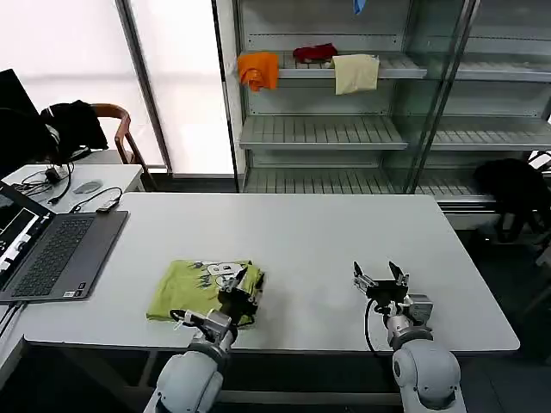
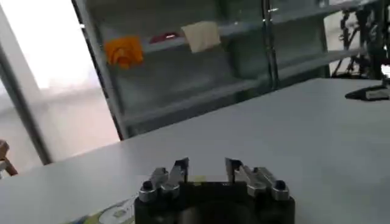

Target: Fold and organize the clothes.

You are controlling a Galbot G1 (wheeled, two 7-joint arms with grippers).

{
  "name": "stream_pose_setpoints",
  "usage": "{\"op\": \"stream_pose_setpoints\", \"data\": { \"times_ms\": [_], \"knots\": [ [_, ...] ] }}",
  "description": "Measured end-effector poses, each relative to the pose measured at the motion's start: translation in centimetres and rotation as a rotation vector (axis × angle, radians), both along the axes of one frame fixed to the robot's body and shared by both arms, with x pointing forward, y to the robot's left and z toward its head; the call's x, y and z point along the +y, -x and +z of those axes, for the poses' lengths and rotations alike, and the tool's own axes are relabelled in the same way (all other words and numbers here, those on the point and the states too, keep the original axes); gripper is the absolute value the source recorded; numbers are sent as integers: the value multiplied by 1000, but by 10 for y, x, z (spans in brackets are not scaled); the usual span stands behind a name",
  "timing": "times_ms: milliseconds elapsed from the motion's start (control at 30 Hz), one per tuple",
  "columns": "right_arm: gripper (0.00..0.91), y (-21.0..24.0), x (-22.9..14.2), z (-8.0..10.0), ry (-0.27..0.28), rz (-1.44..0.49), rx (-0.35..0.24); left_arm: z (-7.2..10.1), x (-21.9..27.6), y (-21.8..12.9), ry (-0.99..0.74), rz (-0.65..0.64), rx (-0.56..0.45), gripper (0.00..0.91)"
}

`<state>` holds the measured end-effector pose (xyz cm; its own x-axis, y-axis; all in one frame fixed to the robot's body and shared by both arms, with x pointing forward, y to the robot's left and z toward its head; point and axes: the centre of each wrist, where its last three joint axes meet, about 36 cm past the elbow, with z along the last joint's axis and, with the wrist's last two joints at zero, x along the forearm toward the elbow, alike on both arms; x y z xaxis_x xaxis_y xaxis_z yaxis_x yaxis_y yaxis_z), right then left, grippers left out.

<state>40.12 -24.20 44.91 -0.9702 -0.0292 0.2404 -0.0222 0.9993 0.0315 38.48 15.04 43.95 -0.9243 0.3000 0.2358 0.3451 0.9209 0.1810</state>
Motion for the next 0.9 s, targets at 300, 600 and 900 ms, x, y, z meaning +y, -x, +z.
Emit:
{"op": "stream_pose_setpoints", "data": {
  "times_ms": [300, 600, 900],
  "knots": [
    [907, 1, -2, 3, 7, 2, -2, 13, 27, -7, 114, 13, -22, 907],
    [907, -3, 1, 3, 6, 9, -2, 4, 115, -17, 128, 137, 26, 907],
    [907, -2, 0, 0, 9, 10, 3, -12, 162, -21, 143, 206, 81, 907]
  ]
}}
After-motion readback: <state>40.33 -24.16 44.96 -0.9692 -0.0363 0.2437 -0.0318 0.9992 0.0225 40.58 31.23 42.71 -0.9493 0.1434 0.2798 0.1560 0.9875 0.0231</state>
